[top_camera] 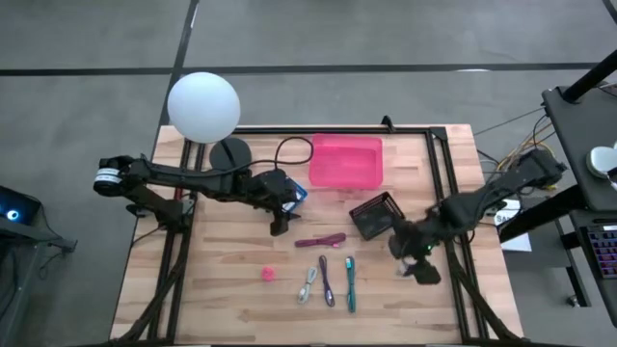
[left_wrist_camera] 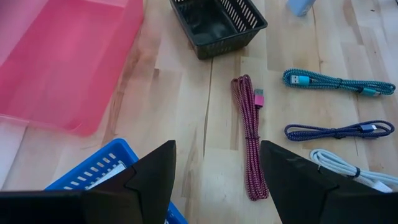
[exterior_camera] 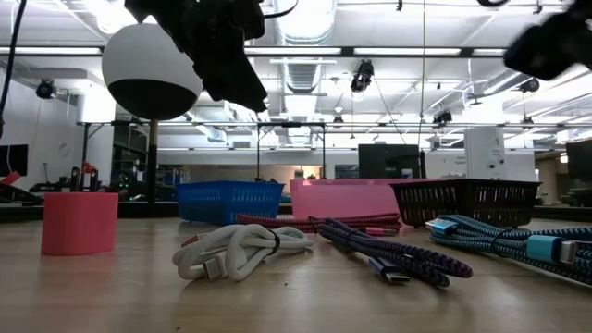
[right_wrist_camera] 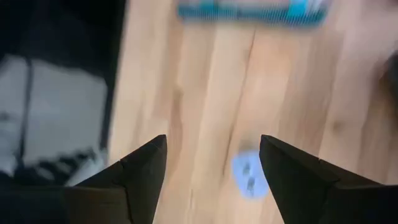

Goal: Pick and place items into bin
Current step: Put the white charger adapter into the black bin

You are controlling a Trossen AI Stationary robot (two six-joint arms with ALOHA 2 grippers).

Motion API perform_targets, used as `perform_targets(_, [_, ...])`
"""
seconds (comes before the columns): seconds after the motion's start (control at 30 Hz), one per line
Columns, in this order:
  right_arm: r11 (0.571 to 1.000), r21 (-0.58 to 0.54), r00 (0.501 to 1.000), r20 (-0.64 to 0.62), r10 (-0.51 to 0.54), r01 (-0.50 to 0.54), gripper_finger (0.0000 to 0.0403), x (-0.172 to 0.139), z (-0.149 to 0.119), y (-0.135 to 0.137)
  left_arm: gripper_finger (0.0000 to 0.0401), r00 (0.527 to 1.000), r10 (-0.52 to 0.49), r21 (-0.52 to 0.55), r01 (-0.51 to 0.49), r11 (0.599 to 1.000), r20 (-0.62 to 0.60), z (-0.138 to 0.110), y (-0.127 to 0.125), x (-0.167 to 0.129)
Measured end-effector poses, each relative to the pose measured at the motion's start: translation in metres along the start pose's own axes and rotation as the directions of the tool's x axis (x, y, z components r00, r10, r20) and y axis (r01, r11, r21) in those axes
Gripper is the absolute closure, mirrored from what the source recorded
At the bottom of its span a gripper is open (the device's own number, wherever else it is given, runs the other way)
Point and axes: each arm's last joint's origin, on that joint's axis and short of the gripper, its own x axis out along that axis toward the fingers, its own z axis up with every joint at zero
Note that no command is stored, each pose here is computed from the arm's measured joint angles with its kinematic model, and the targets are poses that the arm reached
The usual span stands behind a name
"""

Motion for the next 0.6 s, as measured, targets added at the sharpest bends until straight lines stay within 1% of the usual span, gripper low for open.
perform_targets(0.07, [1.000, -0.006, 0.997, -0.077, -0.024, 0.023, 0.0163, 0.013, -0.002, 0.002, 0.0186, 1.000, 0.002, 0.000, -0.002, 1.000, -0.006, -0.002, 0.000, 0.001])
perform_targets(0.17, [0.999, -0.019, 0.987, -0.151, -0.048, 0.045, 0.0166, 0.031, -0.003, 0.005, 0.0186, 1.000, 0.003, 0.000, -0.003, 1.000, -0.005, -0.002, 0.000, 0.001])
perform_targets(0.27, [0.995, -0.068, 0.973, -0.212, -0.090, 0.077, 0.0167, 0.048, -0.004, 0.005, 0.0186, 1.000, 0.008, 0.000, -0.008, 1.000, -0.004, -0.002, 0.000, 0.001])
perform_targets(0.33, [0.990, -0.087, 0.963, -0.236, -0.129, 0.111, 0.0167, 0.057, -0.004, 0.004, 0.0186, 1.000, 0.018, 0.001, -0.018, 1.000, -0.003, -0.001, 0.001, 0.001])
perform_targets(0.47, [0.976, -0.089, 0.938, -0.271, -0.216, 0.199, 0.0171, 0.070, -0.004, -0.002, 0.0186, 1.000, 0.020, 0.001, -0.020, 1.000, -0.003, -0.001, 0.001, 0.001])
perform_targets(0.6, [0.969, -0.157, 0.922, -0.311, -0.233, 0.192, 0.0174, 0.077, -0.006, -0.003, 0.0186, 1.000, 0.020, 0.001, -0.020, 1.000, -0.003, -0.002, 0.001, 0.001])
